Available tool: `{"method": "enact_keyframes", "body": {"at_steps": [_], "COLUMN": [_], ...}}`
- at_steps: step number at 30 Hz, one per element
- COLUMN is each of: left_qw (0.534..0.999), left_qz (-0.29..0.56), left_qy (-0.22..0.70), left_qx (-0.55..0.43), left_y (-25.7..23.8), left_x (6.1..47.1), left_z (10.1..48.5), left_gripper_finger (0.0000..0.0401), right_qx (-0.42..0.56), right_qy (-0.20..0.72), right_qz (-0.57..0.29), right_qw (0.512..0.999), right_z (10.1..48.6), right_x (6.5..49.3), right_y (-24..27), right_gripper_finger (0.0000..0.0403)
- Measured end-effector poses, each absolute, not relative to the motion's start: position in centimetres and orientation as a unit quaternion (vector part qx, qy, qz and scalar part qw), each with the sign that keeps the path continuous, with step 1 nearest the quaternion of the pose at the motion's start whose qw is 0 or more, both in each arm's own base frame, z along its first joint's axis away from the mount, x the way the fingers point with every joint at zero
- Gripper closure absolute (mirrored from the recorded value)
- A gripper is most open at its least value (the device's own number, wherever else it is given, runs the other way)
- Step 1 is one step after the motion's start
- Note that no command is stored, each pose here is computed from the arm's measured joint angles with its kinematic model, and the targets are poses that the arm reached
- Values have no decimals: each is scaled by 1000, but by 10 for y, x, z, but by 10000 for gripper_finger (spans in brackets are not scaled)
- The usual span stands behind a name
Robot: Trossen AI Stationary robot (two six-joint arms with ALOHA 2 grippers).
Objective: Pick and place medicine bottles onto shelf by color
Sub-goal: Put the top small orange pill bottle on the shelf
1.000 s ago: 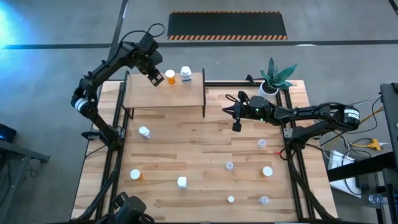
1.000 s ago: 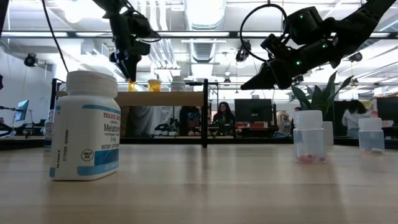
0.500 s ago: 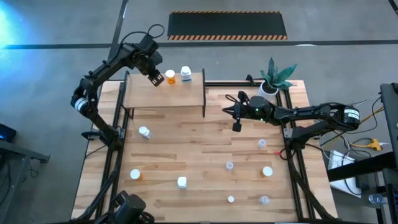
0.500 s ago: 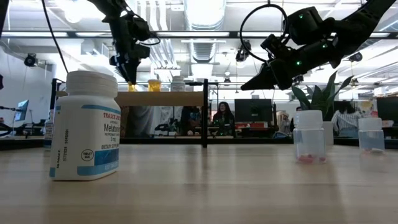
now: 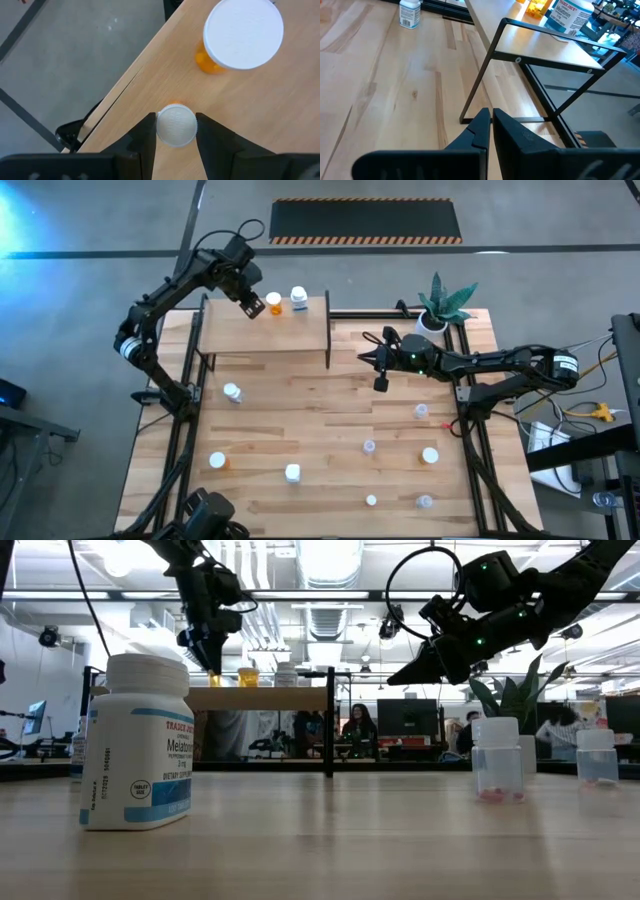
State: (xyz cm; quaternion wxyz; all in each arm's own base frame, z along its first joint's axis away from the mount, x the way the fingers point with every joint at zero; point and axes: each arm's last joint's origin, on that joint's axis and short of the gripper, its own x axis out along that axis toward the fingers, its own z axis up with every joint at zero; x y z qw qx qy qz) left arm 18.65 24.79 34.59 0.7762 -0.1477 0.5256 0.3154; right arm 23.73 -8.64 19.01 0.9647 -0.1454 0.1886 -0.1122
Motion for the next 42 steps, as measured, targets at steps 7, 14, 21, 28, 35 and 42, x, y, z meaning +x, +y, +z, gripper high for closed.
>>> {"method": "enact_keyframes", "body": {"at_steps": [7, 14, 21, 28, 35, 42], "left_qw": [776, 776, 776, 776, 773, 773], "left_qz": [316, 316, 316, 317, 320, 321], "left_qy": [525, 525, 525, 525, 525, 524], "left_qx": [-148, -148, -148, -149, -157, -159], "left_y": [248, 248, 248, 248, 247, 247], "left_x": [186, 186, 186, 186, 186, 186], "left_z": [346, 346, 346, 346, 344, 344], "left_gripper_finger": [292, 279, 278, 277, 277, 273], "right_qx": [-145, -145, -145, -145, -145, -145], "right_qy": [189, 189, 189, 189, 190, 190], "right_qz": [-112, -112, -112, -112, -112, -112], "right_qw": [965, 965, 965, 965, 965, 965], "right_z": [190, 190, 190, 190, 190, 190], "right_x": [237, 237, 237, 237, 237, 237], "right_y": [-86, -86, -86, -86, -86, -86], "right_gripper_finger": [390, 390, 390, 390, 390, 390]}}
